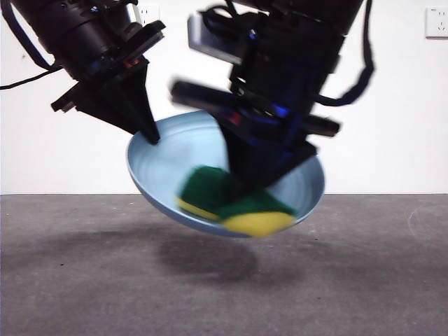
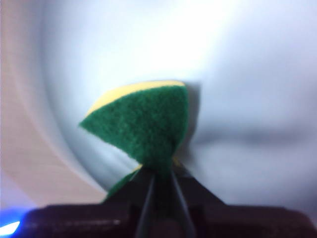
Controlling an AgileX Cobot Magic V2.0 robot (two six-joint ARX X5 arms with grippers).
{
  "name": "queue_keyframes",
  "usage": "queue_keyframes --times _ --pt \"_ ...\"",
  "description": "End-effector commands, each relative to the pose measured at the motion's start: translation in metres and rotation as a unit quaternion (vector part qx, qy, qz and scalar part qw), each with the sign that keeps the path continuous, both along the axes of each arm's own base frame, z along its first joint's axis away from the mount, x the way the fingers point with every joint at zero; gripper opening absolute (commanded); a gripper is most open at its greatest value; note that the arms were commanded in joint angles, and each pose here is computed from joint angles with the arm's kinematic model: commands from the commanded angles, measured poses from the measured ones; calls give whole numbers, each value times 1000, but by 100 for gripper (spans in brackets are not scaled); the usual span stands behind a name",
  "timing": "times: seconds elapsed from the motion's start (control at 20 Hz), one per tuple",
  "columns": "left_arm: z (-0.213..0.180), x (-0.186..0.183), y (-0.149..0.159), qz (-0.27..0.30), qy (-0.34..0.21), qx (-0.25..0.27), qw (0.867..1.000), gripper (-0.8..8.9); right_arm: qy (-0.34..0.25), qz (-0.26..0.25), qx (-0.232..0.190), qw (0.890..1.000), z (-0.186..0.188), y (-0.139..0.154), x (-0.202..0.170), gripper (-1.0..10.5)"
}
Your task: Pick up the plate,pick up the cloth,clean the plate with the cloth
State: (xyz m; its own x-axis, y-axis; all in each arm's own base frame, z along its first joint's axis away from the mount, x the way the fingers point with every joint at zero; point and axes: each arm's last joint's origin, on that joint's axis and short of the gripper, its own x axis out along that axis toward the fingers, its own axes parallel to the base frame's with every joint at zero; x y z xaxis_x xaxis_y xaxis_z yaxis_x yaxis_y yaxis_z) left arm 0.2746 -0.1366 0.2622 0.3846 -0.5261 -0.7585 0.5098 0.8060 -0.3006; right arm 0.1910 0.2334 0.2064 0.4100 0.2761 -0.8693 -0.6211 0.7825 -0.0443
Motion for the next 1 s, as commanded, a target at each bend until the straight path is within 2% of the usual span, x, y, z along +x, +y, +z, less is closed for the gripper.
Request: queue_keyframes --times 0.05,0.1,0.2,0.45,0.55,0.7,0.75,0.85,1.0 --pt "-2 -3 3 -10 19 4 1000 -8 -68 -48 -96 992 -7 -9 5 -16" --pt "-3 -5 4 -16 27 12 999 -9 -92 -67 -110 987 -6 -11 8 -16" --pt "-5 -8 5 -24 41 21 999 -9 -116 -83 -113 983 -4 -14 14 -16" --pt "-6 -11 5 -47 62 7 997 -9 -153 -112 -58 980 2 -14 31 -16" --pt "-5 -11 3 -64 62 -10 996 -9 -154 -107 -18 982 5 -12 36 -16" --pt "-4 -10 2 -73 57 -23 995 -8 -117 -65 79 988 10 -6 40 -16" --pt "-3 -9 2 -73 50 -25 996 -8 -94 -49 127 986 12 -2 40 -16" --pt "-2 -7 1 -72 36 -30 996 -9 -58 -12 189 980 15 5 38 -16" --pt "1 -3 -1 -66 13 -40 997 -8 -10 41 221 974 15 12 29 -16"
